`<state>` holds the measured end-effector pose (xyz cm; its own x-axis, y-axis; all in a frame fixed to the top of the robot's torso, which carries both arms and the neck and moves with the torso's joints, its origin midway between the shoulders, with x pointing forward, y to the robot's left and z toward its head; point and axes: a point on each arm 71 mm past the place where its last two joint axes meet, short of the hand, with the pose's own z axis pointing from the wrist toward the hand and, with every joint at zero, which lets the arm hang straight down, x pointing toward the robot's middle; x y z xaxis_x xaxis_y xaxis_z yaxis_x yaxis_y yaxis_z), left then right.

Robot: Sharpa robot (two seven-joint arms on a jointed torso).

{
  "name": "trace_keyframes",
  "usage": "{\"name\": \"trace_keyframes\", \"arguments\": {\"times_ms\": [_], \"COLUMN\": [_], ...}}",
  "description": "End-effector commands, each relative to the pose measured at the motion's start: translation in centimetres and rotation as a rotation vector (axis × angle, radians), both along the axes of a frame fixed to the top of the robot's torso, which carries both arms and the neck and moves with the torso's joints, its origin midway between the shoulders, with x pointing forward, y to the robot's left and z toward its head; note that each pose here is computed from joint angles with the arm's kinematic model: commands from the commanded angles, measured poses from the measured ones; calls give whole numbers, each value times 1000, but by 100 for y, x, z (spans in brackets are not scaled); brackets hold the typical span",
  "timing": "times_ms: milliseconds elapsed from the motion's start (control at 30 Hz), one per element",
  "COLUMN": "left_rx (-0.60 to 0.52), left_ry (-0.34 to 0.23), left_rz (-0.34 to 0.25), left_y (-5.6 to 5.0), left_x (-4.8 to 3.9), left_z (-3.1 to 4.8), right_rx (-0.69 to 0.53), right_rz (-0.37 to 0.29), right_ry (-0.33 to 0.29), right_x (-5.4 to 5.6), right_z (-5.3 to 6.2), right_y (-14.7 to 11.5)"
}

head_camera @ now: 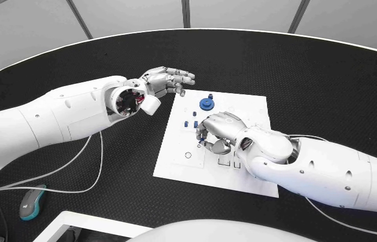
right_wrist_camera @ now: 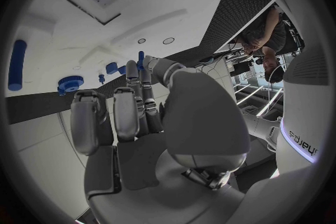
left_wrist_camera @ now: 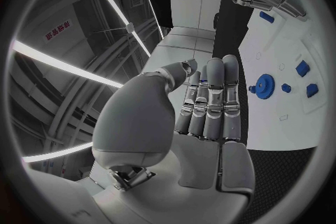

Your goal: Assemble the parts on the task board

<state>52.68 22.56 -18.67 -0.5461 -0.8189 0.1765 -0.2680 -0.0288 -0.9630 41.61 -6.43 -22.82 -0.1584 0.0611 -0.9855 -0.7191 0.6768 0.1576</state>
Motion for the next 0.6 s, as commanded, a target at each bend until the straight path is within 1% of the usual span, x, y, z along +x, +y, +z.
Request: {"name": "trace_keyframes", "arguments": {"times_ms": [33,600], "left_rx": [0,-2], "left_ry": [0,-1], "left_rz": [0,-7], "left_y": [0,-18], "left_x": [-2,-7], "left_z": [2,11], "right_rx": [-4,-16], "right_rz": [0,5], "right_ry": [3,17], "right_x": [2,-3], "right_z": [-14,-71], "right_y": [4,31]}}
